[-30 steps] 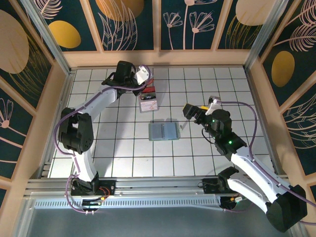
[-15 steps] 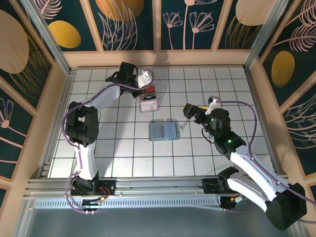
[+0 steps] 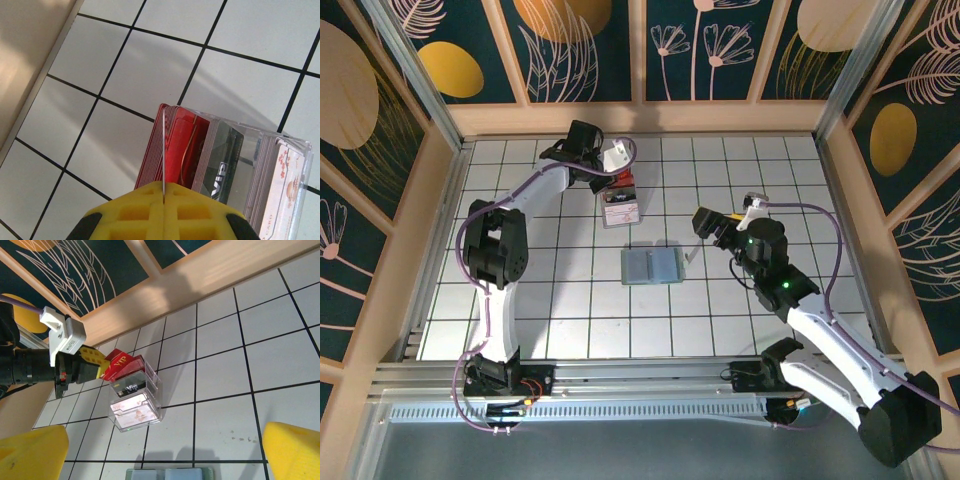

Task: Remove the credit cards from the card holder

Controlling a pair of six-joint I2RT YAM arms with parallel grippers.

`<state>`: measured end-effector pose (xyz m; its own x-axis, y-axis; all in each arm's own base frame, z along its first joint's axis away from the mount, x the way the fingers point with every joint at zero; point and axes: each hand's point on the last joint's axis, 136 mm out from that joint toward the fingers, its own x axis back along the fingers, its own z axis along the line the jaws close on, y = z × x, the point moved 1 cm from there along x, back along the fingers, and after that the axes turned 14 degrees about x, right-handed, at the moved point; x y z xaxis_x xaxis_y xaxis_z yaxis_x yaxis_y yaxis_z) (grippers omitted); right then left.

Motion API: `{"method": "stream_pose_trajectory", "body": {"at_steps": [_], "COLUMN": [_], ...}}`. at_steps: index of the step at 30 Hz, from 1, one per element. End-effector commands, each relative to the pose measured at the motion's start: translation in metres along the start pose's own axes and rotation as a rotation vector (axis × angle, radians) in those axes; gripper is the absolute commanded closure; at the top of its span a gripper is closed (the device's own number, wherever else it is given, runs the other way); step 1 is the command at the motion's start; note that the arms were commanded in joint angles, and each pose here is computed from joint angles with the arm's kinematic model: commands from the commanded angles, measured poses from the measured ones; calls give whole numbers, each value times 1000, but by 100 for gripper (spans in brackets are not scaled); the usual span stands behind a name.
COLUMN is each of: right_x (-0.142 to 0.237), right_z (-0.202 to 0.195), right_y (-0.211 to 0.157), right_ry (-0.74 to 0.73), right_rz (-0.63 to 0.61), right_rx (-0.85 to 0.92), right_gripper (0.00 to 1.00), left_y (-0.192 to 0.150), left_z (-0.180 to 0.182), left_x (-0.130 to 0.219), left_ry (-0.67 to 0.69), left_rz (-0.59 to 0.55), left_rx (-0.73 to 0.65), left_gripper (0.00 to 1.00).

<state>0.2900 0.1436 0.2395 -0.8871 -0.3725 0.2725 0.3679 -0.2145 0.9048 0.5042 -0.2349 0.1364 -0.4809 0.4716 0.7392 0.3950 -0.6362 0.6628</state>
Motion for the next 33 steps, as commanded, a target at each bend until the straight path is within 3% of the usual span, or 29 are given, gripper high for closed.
{"method": "stream_pose_trajectory", "body": {"at_steps": [1,23,33], "right_x": [5,1,-2], "right_z": [-1,-1,0], "right_y": [17,11,8], "right_ry": [-20,-13,-11], "right_rz": [-48,-25,-11], "right_rx": [-13,-24,-33], "right_gripper": [1,1,1], "left_y": [-5,4,-2], "left_z": [2,-14,-21], "left_x": [-8,22,20], "left_ry": [-9,-70,-125], "left_rz": [36,1,16], "left_rx": [-26,-211,-262], "left_gripper": [100,100,100]}}
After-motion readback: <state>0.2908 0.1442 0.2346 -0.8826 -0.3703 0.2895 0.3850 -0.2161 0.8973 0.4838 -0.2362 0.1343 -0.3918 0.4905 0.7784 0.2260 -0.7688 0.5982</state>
